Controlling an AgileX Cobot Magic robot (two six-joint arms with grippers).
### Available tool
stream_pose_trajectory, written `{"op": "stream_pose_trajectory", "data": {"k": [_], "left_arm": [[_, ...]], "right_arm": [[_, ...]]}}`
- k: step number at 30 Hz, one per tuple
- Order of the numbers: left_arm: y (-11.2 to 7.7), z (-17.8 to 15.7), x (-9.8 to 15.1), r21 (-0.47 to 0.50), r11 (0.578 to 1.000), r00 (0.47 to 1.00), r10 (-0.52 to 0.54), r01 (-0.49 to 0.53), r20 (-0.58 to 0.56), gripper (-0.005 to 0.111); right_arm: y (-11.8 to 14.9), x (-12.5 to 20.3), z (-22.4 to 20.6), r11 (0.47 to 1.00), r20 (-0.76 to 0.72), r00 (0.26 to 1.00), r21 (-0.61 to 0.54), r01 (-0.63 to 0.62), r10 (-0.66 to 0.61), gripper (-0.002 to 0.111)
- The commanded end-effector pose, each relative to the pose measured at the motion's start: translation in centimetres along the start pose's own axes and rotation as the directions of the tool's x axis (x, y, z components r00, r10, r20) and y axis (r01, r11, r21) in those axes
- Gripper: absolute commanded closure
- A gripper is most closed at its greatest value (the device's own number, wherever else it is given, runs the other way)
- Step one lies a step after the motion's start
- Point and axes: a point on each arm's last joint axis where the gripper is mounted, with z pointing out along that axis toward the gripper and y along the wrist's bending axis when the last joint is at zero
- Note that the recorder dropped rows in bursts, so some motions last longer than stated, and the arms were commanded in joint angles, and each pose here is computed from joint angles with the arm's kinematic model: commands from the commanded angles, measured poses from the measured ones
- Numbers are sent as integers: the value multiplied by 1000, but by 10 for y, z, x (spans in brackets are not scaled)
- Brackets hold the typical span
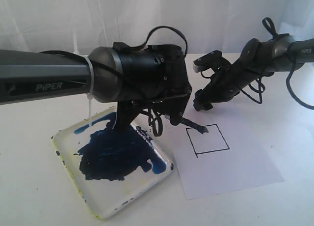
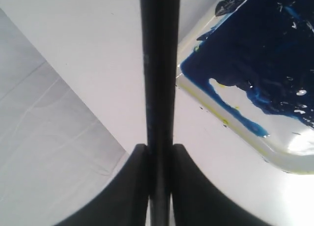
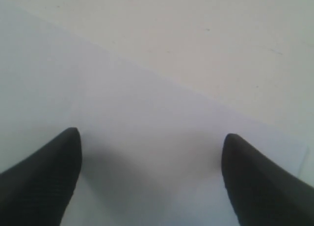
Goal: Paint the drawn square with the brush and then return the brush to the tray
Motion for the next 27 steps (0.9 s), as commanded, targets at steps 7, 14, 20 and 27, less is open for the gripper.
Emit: {"op": "stream_pose_trajectory", "data": {"k": [7, 14, 20, 27], "left_arm": [[-13, 11, -25, -126, 992, 976, -48, 21, -213, 107], [-14, 12, -35, -171, 982, 980, -103, 73, -172, 107], [-19, 2, -48, -185, 982, 989, -75, 51, -128, 107], [-23, 5, -62, -256, 966, 986, -72, 31, -150, 107]], "right_arm": [[0, 10, 9, 999, -53, 998, -10, 34, -34, 35], [0, 10, 9, 999, -53, 998, -10, 34, -34, 35], [0, 10, 9, 999, -52, 998, -8, 34, -34, 35], [0, 10, 9, 999, -52, 998, -8, 34, -34, 35]]}}
